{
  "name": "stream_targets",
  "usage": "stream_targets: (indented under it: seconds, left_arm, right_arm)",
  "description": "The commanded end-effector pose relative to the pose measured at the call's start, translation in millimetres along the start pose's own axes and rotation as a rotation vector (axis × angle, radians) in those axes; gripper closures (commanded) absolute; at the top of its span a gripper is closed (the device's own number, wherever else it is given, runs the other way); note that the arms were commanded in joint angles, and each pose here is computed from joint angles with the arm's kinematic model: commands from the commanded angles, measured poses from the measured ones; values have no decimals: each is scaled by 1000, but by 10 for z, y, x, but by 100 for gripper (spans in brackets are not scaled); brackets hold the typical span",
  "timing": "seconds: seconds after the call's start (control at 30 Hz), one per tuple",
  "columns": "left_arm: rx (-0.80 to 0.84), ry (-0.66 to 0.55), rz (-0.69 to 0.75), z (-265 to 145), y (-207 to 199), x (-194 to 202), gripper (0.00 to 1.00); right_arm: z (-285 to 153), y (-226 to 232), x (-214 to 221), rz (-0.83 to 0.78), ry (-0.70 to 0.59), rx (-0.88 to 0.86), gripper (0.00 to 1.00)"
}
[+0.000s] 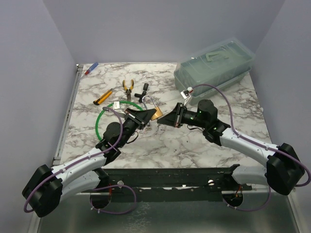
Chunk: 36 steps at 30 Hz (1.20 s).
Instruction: Unlock with the key
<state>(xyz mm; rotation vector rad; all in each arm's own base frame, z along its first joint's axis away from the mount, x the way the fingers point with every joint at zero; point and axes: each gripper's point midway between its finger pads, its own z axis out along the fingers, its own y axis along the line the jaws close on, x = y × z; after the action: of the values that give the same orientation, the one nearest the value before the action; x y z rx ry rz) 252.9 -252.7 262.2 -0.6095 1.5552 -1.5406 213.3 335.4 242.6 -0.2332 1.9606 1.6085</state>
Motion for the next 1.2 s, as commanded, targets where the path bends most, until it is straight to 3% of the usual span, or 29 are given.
stream_targets:
  seconds: [0.0, 1.17]
  left_arm:
    - [138, -60, -45, 14, -423, -160, 100]
    - [69, -35, -7, 26, -114, -67, 100]
  right_arm:
    - [60, 77, -50, -16, 2, 0, 99]
    - [24, -562, -350, -48, -44, 509, 100]
